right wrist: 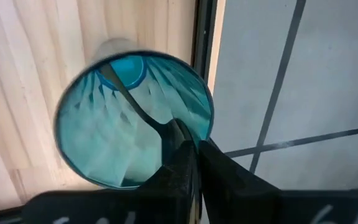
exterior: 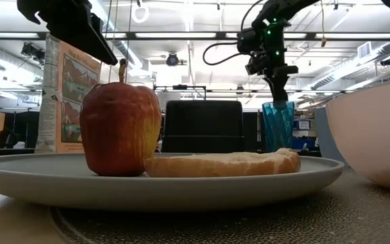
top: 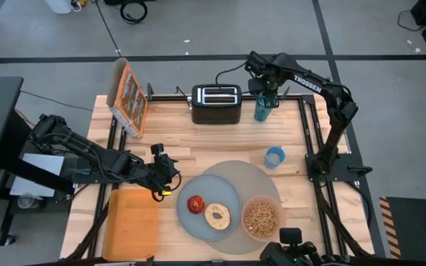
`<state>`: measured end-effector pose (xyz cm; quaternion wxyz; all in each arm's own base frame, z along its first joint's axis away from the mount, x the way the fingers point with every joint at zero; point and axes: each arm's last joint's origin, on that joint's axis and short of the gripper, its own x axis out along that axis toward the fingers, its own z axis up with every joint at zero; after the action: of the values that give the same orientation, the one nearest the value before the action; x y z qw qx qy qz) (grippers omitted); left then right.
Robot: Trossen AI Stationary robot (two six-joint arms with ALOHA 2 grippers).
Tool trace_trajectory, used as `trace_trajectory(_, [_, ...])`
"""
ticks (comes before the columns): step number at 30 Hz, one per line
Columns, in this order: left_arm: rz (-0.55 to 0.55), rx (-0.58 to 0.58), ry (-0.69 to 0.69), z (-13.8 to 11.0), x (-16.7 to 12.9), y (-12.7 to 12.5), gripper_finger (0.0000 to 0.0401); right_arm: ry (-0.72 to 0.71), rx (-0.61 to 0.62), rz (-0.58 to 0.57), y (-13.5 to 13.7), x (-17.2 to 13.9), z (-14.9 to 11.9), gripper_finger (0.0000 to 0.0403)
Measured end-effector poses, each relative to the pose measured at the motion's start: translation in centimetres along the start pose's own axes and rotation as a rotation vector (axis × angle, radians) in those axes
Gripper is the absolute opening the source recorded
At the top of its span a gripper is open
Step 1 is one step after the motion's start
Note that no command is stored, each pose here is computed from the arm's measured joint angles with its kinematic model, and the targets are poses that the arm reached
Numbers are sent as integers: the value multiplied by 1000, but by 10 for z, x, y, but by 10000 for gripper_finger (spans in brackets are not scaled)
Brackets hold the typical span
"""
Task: Arrange a breakfast setting
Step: Put the black spoon to the right of the blue plate on the brown placemat
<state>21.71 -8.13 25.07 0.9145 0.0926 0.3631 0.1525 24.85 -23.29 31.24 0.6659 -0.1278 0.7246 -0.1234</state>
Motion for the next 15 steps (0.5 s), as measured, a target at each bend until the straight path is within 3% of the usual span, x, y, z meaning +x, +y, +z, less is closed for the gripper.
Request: trace_trajectory(15, [0, -8, -1, 0, 0, 0, 183, 42, -7, -94, 10, -34, 8, 16])
